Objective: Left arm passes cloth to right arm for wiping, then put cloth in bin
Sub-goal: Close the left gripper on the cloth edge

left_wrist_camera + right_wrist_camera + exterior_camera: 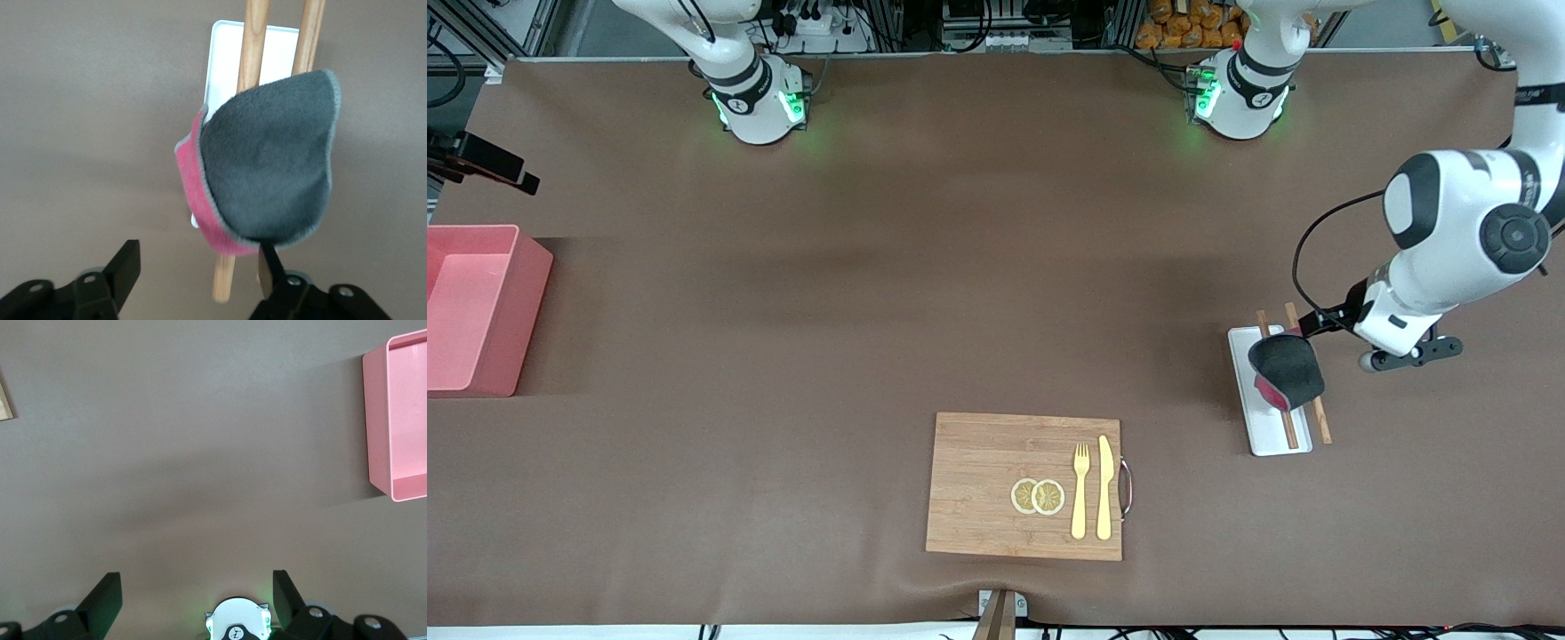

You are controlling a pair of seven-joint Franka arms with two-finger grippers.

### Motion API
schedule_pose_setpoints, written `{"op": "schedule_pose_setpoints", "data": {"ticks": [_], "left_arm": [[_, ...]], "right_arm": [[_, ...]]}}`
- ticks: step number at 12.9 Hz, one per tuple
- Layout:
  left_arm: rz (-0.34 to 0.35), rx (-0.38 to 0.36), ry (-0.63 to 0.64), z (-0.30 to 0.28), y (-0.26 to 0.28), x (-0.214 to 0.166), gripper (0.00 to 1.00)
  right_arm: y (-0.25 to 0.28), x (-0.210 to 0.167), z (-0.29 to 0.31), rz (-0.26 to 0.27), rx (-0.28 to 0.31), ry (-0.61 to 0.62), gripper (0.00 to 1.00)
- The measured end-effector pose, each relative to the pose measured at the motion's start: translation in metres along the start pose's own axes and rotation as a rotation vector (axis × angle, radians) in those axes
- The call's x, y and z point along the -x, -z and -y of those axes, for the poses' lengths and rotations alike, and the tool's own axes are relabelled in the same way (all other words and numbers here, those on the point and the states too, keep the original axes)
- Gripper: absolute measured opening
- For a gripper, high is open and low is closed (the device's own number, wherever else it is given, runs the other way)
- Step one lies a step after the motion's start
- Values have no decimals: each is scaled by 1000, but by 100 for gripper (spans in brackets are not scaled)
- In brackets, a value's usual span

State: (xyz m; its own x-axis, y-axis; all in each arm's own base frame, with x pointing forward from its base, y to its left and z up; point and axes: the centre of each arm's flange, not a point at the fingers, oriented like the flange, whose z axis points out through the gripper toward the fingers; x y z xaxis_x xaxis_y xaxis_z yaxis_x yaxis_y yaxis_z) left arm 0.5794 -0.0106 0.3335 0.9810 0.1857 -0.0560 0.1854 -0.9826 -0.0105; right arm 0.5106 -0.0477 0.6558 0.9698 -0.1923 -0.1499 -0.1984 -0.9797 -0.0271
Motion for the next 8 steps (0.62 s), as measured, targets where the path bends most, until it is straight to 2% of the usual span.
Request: {"op": "schedule_pose_setpoints", "data": {"ticks": [3,6,8], "left_arm": [[1,2,-4,-4,-16,-4,73],[-5,4,-11,-8,-16,-5,58],[-4,3,-12,-8,-17,-5,54]], "right_arm": [[0,0,0,0,0,0,100],[0,0,0,0,0,0,100],[0,0,0,0,0,0,100]]}}
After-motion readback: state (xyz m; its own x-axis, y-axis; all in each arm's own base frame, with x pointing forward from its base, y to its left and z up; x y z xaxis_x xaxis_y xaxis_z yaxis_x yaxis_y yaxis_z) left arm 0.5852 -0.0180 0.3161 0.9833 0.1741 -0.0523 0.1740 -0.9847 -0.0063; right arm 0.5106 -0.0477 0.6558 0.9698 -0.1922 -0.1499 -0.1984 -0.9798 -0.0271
